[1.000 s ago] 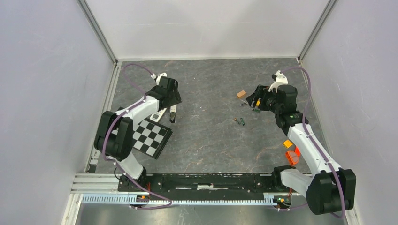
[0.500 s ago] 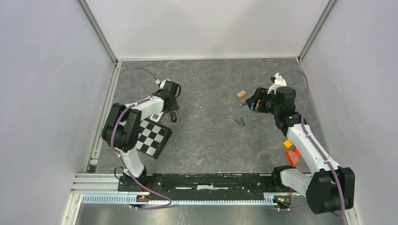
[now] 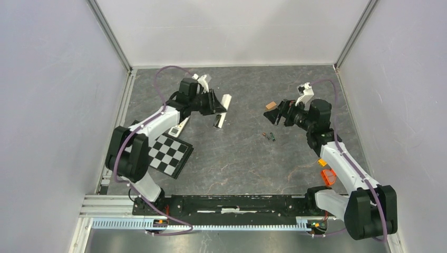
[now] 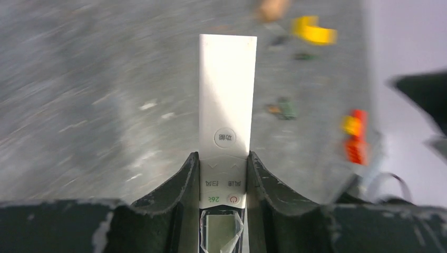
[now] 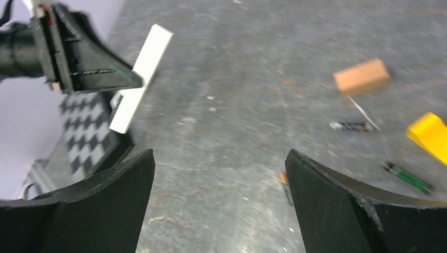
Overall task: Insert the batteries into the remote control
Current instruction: Pick up the remote control from the center of the board.
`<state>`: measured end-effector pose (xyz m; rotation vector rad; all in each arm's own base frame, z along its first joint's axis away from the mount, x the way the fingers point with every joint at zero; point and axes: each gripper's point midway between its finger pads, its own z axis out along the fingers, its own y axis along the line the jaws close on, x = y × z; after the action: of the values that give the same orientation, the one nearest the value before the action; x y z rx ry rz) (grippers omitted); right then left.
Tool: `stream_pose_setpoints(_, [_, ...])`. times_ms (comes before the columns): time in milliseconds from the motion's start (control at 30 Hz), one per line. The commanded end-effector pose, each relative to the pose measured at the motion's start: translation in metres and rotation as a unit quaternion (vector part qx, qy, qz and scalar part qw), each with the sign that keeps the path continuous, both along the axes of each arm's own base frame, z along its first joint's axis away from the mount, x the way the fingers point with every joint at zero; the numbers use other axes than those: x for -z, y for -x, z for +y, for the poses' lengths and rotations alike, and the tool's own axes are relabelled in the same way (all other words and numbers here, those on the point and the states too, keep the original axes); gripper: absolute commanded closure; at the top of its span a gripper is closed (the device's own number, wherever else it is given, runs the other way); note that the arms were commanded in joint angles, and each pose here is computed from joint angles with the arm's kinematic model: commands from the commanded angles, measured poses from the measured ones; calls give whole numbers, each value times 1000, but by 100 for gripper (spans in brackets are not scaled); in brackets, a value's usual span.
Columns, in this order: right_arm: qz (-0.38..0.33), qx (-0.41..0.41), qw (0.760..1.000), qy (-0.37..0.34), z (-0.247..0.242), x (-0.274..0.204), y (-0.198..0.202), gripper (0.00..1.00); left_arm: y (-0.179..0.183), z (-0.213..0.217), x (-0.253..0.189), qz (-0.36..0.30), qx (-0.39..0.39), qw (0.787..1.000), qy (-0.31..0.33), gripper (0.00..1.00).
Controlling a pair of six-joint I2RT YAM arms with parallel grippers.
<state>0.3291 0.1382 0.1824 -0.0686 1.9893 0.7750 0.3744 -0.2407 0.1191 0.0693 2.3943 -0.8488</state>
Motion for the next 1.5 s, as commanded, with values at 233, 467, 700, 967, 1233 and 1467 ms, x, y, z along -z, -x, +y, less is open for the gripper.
stream_pose_setpoints(233, [-177, -178, 946, -206, 93, -145, 43, 2, 93, -88, -204, -99, 285, 877, 375, 98])
stream_pose_setpoints(467, [-168, -181, 933, -262, 117, -169, 42, 8, 125, -77, -250, -82, 334, 796, 499, 98])
stream_pose_setpoints(700, [-201, -151, 921, -297, 109, -194, 40, 11, 124, -78, -247, -72, 328, 791, 511, 98])
stream_pose_setpoints(967, [-170, -125, 934, -287, 112, -194, 20, 14, 122, -83, -242, -70, 321, 802, 499, 98])
stream_pose_setpoints(1233, [-151, -113, 937, -294, 113, -196, 11, 37, 119, -94, -227, -85, 300, 849, 426, 98])
stream_pose_setpoints(1467, [-116, -114, 927, -338, 116, -192, 16, 68, 123, -93, -233, -93, 302, 849, 423, 75])
